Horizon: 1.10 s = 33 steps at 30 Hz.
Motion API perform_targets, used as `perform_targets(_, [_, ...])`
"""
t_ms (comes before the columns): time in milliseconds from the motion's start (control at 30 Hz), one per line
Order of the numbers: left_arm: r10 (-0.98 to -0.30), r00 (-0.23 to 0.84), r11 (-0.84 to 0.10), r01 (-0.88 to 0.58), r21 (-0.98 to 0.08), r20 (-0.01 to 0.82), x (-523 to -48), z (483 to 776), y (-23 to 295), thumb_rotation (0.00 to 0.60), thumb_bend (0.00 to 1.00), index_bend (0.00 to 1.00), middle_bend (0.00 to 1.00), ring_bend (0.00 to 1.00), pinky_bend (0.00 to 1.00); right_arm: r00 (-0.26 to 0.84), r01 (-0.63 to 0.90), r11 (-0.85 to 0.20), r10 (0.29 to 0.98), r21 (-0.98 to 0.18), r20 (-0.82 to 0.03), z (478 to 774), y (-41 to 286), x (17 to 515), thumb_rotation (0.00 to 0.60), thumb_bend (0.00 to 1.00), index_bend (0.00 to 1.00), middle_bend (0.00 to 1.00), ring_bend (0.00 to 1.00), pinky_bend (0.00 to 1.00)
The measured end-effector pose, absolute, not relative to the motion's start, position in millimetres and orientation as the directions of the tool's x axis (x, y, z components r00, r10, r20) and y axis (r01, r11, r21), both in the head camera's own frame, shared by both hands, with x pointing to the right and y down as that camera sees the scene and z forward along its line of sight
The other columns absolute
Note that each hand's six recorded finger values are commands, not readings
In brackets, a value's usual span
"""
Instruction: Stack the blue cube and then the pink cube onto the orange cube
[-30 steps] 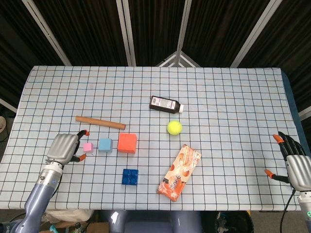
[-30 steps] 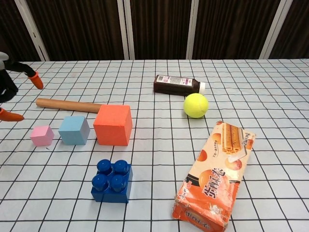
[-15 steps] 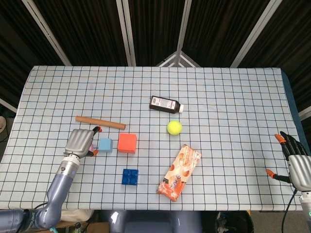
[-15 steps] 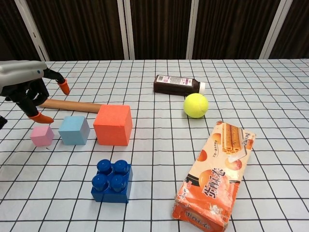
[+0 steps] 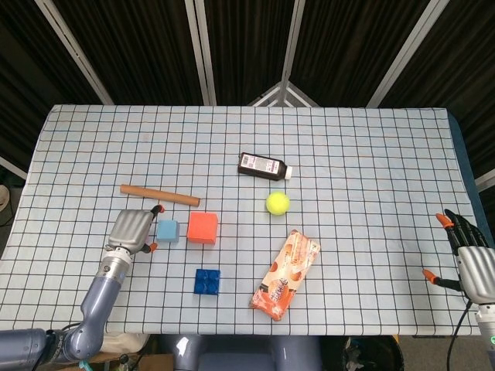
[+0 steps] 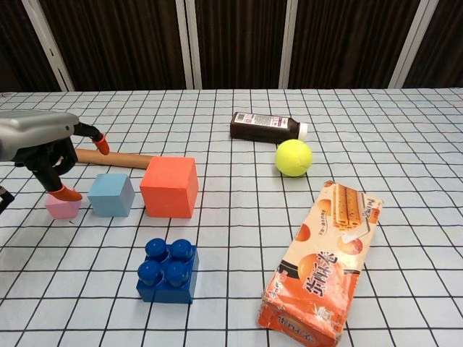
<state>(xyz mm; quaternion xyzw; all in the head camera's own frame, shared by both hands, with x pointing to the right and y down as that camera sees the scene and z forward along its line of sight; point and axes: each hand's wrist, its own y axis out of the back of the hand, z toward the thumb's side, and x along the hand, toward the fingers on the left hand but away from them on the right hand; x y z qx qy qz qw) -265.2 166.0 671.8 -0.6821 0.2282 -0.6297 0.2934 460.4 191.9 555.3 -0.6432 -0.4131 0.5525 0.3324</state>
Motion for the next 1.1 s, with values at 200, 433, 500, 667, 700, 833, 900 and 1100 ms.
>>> perform_targets(200, [-0.669,0.103,-0.735,0.058,-0.676,0.736,-264.3,680.4,165.6,0.6,0.24,0.26,0.8,0.76,0.82,0.047,0.162,-0.447,0.894,-0.88,-0.445,557.7,191.4,460.2,0.6,0.13,0.0,0.01,0.03,0.13])
perform_targets(433, [-0.657,0.1,-0.745,0.067,-0.664,0.747,-264.1,689.5,167.6,0.6,0.24,0.28,0.8,0.76,0.82,0.043,0.159,-0.457,0.889,-0.875,-0.456,561.5,189.9,460.8,0.6,0.13,0.0,0.01,0.03,0.13])
perform_targets(500, [-0.653,0.099,-0.748,0.07,-0.66,0.751,-263.9,692.3,167.9,0.6,0.24,0.28,0.8,0.76,0.82,0.042,0.158,-0.458,0.889,-0.875,-0.457,561.7,189.9,461.0,0.6,0.13,0.0,0.01,0.03,0.13])
perform_targets(667, [-0.647,0.101,-0.752,0.074,-0.655,0.755,-261.0,697.6,167.7,0.6,0.24,0.3,0.8,0.76,0.82,0.038,0.158,-0.458,0.888,-0.875,-0.459,562.1,189.6,461.7,0.6,0.13,0.0,0.01,0.03,0.13])
perform_targets(700, [-0.647,0.102,-0.753,0.074,-0.654,0.756,-260.2,698.3,167.5,0.6,0.24,0.3,0.8,0.76,0.82,0.038,0.158,-0.459,0.888,-0.874,-0.459,562.1,189.5,461.8,0.6,0.13,0.0,0.01,0.03,0.12])
perform_targets(833, [-0.643,0.102,-0.756,0.074,-0.65,0.759,-257.4,701.7,166.4,0.6,0.24,0.3,0.8,0.76,0.83,0.037,0.162,-0.464,0.885,-0.871,-0.465,563.4,189.3,462.4,0.6,0.13,0.0,0.01,0.03,0.13])
perform_targets(900, [-0.642,0.103,-0.757,0.075,-0.65,0.76,-255.1,703.4,165.0,0.6,0.24,0.3,0.8,0.77,0.83,0.037,0.165,-0.468,0.883,-0.868,-0.468,564.0,189.2,462.8,0.6,0.13,0.0,0.01,0.03,0.13])
perform_targets(1100, [-0.64,0.116,-0.756,0.079,-0.65,0.759,-249.1,703.9,165.9,0.6,0.24,0.33,0.81,0.77,0.83,0.04,0.166,-0.464,0.885,-0.87,-0.465,562.7,188.7,463.3,0.6,0.13,0.0,0.01,0.03,0.13])
